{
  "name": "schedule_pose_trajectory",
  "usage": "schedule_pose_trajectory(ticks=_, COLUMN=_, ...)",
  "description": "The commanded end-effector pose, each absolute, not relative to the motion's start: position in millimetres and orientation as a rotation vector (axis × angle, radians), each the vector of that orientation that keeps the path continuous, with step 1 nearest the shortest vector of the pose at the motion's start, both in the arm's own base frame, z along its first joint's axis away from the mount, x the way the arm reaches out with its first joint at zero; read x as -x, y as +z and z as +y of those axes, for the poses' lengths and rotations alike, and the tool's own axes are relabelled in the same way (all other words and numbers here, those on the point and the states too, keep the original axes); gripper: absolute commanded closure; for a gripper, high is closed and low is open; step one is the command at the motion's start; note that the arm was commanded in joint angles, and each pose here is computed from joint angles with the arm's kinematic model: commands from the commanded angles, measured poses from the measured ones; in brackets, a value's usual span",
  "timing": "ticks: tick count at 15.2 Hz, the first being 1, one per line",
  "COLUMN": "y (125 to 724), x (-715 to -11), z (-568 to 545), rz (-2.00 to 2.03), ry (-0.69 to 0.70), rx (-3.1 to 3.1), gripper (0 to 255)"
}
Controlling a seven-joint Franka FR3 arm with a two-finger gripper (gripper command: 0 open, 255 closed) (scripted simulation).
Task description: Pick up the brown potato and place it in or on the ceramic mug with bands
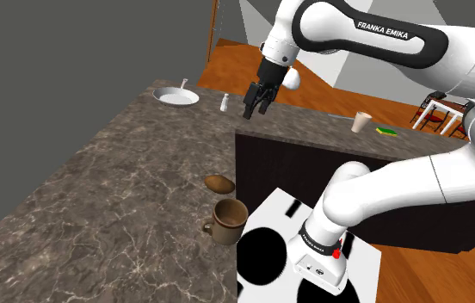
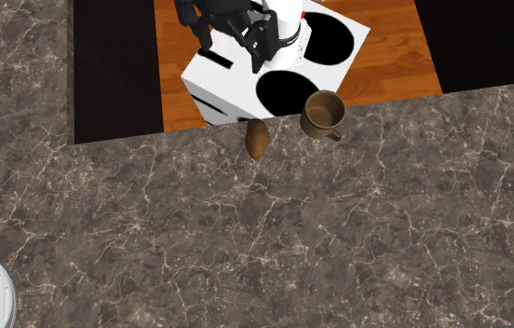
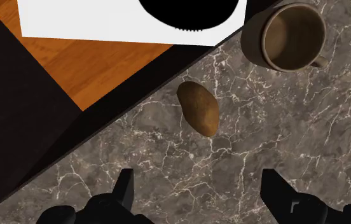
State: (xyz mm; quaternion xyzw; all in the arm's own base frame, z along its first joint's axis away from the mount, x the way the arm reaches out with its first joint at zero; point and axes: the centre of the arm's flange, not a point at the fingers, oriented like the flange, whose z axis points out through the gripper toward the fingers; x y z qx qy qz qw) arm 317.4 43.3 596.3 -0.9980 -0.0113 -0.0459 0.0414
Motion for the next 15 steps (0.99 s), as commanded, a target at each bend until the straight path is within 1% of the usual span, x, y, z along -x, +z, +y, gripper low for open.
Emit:
schedule_pose_trajectory(ticks=1, y=596, x=-317, z=43, rz=-0.035, ry=-0.140, rx=3.055, gripper=0)
schedule_pose_trajectory(ticks=15, y=425, x=-368, z=115, rz=-0.100, ry=-0.023, rx=3.164, gripper=0)
